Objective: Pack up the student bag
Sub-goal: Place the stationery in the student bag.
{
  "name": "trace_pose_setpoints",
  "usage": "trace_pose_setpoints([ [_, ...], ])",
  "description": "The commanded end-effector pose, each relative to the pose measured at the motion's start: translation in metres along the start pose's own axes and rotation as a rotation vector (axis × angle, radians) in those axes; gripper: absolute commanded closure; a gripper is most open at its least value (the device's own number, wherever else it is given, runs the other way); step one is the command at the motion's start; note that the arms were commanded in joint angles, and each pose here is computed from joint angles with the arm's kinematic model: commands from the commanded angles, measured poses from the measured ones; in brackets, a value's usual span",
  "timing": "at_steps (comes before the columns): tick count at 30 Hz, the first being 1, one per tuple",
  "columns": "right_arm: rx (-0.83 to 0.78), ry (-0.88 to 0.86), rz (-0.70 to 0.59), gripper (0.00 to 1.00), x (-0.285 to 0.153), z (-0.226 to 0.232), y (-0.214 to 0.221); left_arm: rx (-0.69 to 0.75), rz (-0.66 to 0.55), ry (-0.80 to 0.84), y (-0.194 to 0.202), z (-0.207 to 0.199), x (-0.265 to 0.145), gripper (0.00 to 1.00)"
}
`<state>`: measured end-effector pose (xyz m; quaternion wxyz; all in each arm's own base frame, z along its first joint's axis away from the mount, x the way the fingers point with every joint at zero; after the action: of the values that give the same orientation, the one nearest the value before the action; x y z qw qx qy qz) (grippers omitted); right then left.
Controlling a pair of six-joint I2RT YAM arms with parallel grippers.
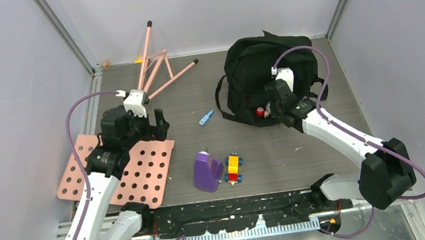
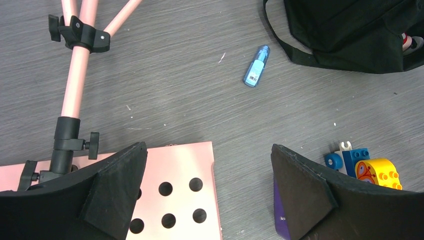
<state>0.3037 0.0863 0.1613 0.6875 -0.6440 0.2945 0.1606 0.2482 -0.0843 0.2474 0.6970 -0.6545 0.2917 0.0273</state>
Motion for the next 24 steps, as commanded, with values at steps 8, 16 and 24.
trace_pose_setpoints([
  [8,0.029,0.012,-0.032,0.96,0.017,0.009,0.003,-0.001,-0.035,0.004,-0.008,0.001,0.002,0.02],
  [16,-0.004,0.083,-0.065,0.66,0.027,0.003,0.005,-0.002,-0.026,0.016,-0.007,-0.001,0.003,0.02],
  [24,0.007,0.039,-0.116,0.44,0.007,0.005,-0.01,-0.013,-0.01,0.084,-0.003,-0.012,0.016,0.04],
])
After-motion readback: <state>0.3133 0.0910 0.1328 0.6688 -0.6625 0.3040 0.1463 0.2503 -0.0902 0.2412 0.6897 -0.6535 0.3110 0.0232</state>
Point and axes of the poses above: each gripper's point midway between its finger pads, its own x axis out along the fingers, its own z axis along the line the jaws close on, y = z × x, the point moved 3 cm from there along -x, back along the fingers, and after that the axes turned 5 degrees about x, right-handed, at the moved point
